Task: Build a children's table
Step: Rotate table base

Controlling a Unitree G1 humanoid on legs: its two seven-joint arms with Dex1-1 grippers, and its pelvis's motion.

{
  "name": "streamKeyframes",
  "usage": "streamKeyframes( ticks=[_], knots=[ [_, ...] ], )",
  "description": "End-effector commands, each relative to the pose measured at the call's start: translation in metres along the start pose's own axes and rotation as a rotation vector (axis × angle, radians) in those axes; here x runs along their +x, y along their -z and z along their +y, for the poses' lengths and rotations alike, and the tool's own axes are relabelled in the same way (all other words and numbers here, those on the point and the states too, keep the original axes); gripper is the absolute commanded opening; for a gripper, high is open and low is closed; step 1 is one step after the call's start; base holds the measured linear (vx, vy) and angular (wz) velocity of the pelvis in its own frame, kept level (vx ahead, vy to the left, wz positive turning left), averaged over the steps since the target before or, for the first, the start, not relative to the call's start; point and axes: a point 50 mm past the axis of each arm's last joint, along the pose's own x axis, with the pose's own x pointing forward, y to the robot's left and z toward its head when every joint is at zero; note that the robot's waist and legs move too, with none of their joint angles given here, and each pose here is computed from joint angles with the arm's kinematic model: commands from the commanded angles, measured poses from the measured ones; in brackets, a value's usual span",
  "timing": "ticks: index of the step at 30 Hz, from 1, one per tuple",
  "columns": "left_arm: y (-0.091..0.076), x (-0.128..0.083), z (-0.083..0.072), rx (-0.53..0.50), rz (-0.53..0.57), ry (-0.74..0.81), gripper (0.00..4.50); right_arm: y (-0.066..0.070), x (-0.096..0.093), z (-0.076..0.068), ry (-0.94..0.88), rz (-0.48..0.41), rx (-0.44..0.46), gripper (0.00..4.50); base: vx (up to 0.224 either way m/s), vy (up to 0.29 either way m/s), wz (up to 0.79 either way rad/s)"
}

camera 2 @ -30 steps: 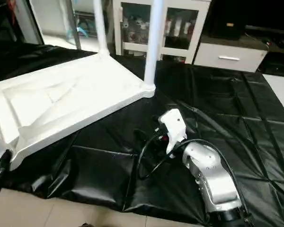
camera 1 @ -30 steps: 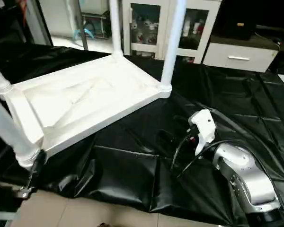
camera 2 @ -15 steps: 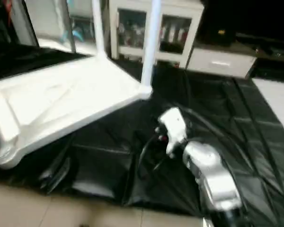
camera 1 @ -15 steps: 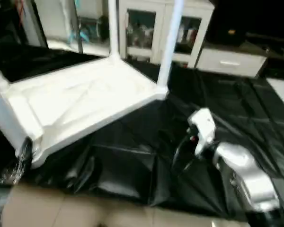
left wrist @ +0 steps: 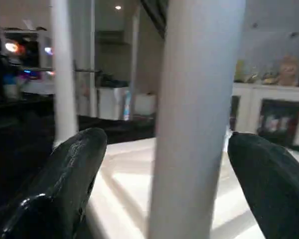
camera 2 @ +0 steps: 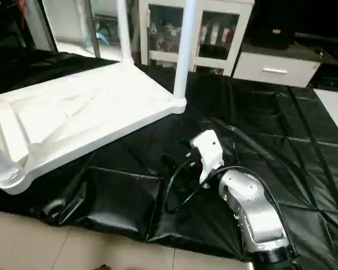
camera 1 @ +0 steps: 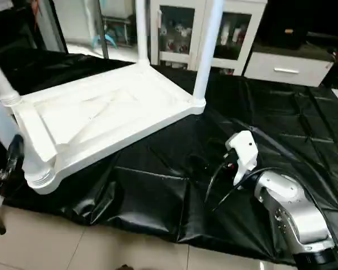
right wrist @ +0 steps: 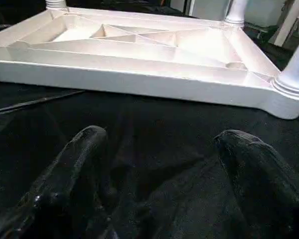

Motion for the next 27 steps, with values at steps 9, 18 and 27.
streamKeyframes(
  ticks=[9,18,27],
  knots=[
    [0.006,0.024,0.003,-0.099,0.101,0.145,4.44,-0.007,0.000,0.006,-0.116,-0.004,-0.020,3.80,0.000,0.000,0.00],
    [0.015,0.039,-0.034,-0.301,0.245,0.469,4.44,-0.006,-0.027,0.035,-0.517,0.112,-0.021,3.80,0.000,0.000,0.00],
    [0.024,0.049,-0.089,-0.382,0.342,0.796,4.44,-0.010,-0.030,0.025,-0.477,0.103,-0.031,3.80,0.000,0.000,0.00]
  ],
)
